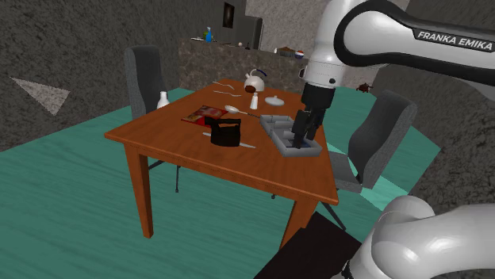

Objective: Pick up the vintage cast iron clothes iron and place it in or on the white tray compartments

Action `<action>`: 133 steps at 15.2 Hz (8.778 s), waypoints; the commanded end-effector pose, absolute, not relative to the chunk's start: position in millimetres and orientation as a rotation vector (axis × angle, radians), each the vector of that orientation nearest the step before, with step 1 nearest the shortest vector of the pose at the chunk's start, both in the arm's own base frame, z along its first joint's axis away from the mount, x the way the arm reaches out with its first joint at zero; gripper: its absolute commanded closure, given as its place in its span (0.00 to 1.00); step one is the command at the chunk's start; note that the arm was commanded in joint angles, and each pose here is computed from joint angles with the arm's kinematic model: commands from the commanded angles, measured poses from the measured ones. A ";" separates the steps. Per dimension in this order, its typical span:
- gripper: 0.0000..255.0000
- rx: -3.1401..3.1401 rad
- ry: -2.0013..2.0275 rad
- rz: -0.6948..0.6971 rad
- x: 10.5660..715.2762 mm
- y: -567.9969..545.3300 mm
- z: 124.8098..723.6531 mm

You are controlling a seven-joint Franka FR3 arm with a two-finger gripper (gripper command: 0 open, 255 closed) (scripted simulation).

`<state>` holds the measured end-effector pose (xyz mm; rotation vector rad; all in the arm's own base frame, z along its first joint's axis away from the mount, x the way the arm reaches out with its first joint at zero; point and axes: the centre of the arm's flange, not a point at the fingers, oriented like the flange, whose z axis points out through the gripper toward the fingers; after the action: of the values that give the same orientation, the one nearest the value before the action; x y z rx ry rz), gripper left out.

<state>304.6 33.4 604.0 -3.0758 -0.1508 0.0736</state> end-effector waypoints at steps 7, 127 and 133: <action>0.00 -3.089 -0.420 0.076 374.6 7.0 587.6; 1.00 -2.897 -1.516 0.078 543.8 -307.6 539.3; 1.00 -2.897 -1.516 0.078 543.9 -307.7 539.3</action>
<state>542.2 -310.4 544.0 -2.9081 -1.5134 0.0722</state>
